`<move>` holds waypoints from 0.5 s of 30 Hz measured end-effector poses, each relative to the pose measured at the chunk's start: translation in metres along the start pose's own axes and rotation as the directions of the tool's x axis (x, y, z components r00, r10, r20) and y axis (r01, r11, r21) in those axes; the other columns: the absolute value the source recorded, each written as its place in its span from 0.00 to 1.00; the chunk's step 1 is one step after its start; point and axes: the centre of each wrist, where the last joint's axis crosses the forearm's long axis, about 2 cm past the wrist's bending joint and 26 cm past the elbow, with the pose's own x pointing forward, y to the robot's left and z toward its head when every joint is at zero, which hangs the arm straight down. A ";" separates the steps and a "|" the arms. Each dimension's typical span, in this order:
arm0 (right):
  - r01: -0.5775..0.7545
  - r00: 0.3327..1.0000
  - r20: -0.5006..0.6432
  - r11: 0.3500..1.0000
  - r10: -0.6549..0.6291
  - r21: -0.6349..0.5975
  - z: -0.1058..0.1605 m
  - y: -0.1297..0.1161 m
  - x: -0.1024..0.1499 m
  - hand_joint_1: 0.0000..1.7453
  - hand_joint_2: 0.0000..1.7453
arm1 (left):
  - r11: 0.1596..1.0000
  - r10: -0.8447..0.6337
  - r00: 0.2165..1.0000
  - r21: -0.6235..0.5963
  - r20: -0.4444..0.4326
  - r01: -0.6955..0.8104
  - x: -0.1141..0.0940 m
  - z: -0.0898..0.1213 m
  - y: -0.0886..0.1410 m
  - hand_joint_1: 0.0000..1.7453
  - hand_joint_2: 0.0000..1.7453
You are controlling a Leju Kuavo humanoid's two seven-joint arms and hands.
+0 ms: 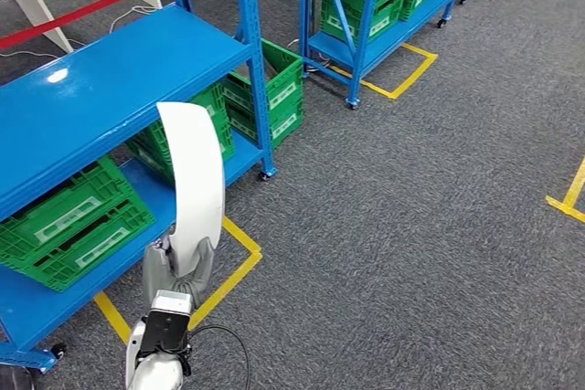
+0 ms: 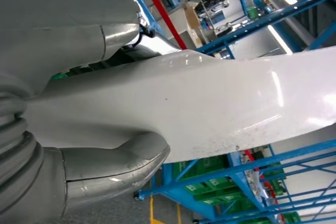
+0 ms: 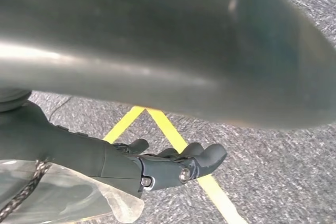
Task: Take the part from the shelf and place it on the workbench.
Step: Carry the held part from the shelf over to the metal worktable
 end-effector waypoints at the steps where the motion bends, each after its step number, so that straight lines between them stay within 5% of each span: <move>1: -0.001 1.000 0.003 1.000 0.001 0.005 0.000 -0.001 0.000 0.00 0.00 | 1.000 0.002 1.000 0.006 0.003 -0.002 0.001 -0.002 -0.001 1.00 1.00; 15: -0.150 0.989 0.012 0.989 0.150 0.007 -0.004 -0.011 0.008 0.00 0.00 | 0.997 0.049 0.999 0.052 0.006 -0.049 0.005 -0.006 -0.006 1.00 1.00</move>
